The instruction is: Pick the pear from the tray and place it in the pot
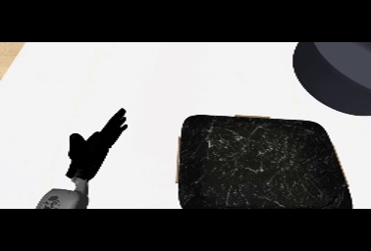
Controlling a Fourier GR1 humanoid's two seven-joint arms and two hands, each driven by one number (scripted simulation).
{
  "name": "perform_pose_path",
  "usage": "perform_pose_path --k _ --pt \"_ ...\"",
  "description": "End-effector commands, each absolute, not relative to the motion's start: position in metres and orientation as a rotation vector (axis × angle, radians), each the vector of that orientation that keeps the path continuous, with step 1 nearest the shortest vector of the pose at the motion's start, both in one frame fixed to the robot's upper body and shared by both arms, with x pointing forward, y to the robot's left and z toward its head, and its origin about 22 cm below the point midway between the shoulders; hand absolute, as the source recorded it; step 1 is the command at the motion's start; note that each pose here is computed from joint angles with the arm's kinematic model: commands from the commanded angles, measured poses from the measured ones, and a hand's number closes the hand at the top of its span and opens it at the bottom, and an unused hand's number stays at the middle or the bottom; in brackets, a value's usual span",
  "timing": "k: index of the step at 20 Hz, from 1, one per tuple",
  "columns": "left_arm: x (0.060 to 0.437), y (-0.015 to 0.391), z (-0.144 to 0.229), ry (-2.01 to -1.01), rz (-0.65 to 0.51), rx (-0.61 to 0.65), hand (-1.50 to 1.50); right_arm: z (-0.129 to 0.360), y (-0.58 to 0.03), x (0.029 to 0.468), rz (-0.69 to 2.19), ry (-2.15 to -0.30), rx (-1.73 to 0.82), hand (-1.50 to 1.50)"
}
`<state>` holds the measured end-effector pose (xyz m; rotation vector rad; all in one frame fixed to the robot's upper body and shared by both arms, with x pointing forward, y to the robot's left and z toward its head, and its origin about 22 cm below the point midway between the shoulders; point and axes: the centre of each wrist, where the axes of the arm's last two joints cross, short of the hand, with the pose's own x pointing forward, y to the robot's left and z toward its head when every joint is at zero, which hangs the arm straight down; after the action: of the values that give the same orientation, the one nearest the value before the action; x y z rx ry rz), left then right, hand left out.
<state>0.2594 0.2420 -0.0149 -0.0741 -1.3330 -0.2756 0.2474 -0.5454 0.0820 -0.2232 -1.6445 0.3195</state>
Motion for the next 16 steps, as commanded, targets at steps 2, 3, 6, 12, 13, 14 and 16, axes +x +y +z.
perform_pose_path --k 2,3,6,12,13,14,16 --pt "0.256 0.239 -0.02 -1.306 -0.295 -0.098 0.0 0.109 -0.58 0.222 0.373 -1.721 -0.233 1.5" --pt "0.26 0.233 -0.017 -1.314 -0.291 -0.094 0.0 0.125 -0.585 0.224 0.395 -1.734 -0.297 1.5" --pt "0.258 0.239 -0.017 -1.307 -0.308 -0.086 0.0 0.13 -0.59 0.219 0.421 -1.77 -0.361 1.5" --pt "0.265 0.233 -0.017 -1.31 -0.347 -0.104 0.0 0.162 -0.595 0.229 0.52 -1.805 -0.497 1.5" --pt "0.273 0.232 -0.005 -1.33 -0.331 -0.093 0.0 0.173 -0.599 0.225 0.548 -1.82 -0.508 1.5" --pt "0.272 0.232 -0.01 -1.317 -0.328 -0.094 0.0 0.16 -0.592 0.234 0.574 -1.814 -0.519 1.5" --pt "0.26 0.232 -0.02 -1.311 -0.338 -0.112 0.0 0.177 -0.595 0.237 0.587 -1.785 -0.58 1.5"
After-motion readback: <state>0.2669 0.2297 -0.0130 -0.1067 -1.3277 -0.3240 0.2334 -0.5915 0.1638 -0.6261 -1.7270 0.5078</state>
